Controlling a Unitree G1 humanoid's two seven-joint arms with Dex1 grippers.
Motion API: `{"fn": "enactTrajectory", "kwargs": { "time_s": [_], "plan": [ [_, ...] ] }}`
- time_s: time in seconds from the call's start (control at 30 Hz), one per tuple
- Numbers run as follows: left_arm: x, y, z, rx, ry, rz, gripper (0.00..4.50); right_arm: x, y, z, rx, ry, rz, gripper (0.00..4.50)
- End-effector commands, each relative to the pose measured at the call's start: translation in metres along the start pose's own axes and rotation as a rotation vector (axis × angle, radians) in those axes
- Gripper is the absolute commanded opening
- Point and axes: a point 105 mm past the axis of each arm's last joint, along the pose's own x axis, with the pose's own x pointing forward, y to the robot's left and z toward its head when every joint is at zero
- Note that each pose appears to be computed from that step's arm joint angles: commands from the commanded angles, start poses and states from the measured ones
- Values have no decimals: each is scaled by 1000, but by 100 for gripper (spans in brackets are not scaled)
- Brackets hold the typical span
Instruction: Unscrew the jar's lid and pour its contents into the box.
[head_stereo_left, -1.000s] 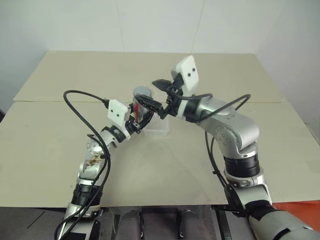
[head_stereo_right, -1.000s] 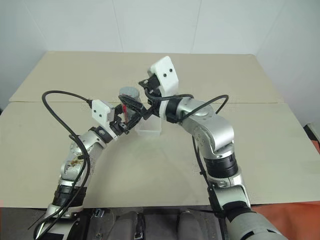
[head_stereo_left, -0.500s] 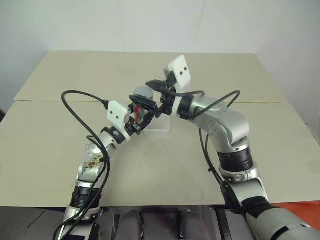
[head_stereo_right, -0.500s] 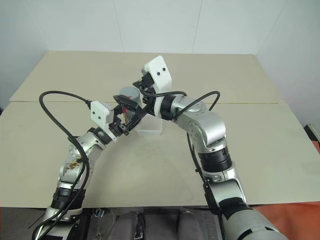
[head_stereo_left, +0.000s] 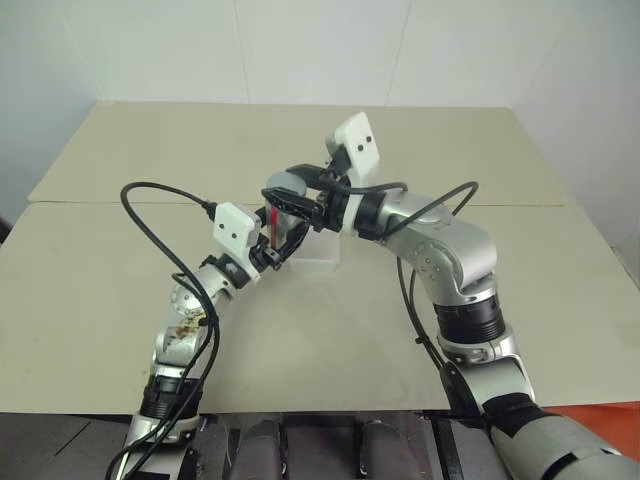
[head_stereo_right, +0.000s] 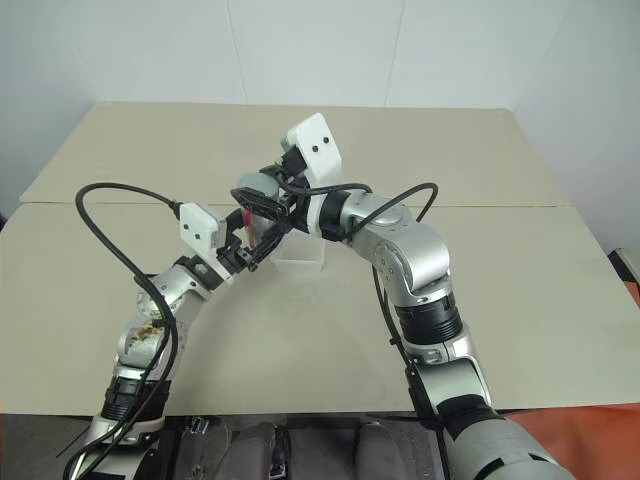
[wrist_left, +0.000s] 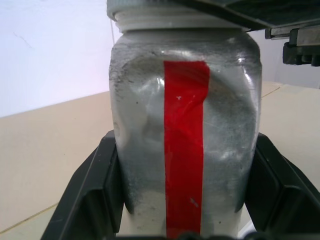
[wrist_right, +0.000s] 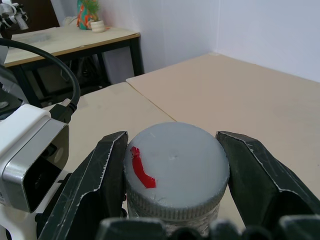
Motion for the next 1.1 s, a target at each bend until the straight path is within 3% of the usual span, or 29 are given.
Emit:
{"fn": "enactTrajectory", "kwargs": {
  "time_s": [0.03, 0.27, 0.7, 0.9, 1.1],
  "plan": [
    [-6, 0, 4, -9, -17, -17, 275, -2, 1, 24, -59, -70, 7, 276],
    [-22, -8, -2, -95, -5, -174, 275, -8, 2, 32, -82, -86, 27, 276],
    [-33, -2, -14, -61, 62, -258, 275, -20, -3, 44, -108, -105, 30, 276],
    [-28, 14, 8, -8, 15, -248, 275, -43, -42, 32, -138, -74, -187, 276],
    [-24, 35, 40, 49, -45, -249, 275, -80, -77, -18, -116, 52, -461, 276]
  ]
}}
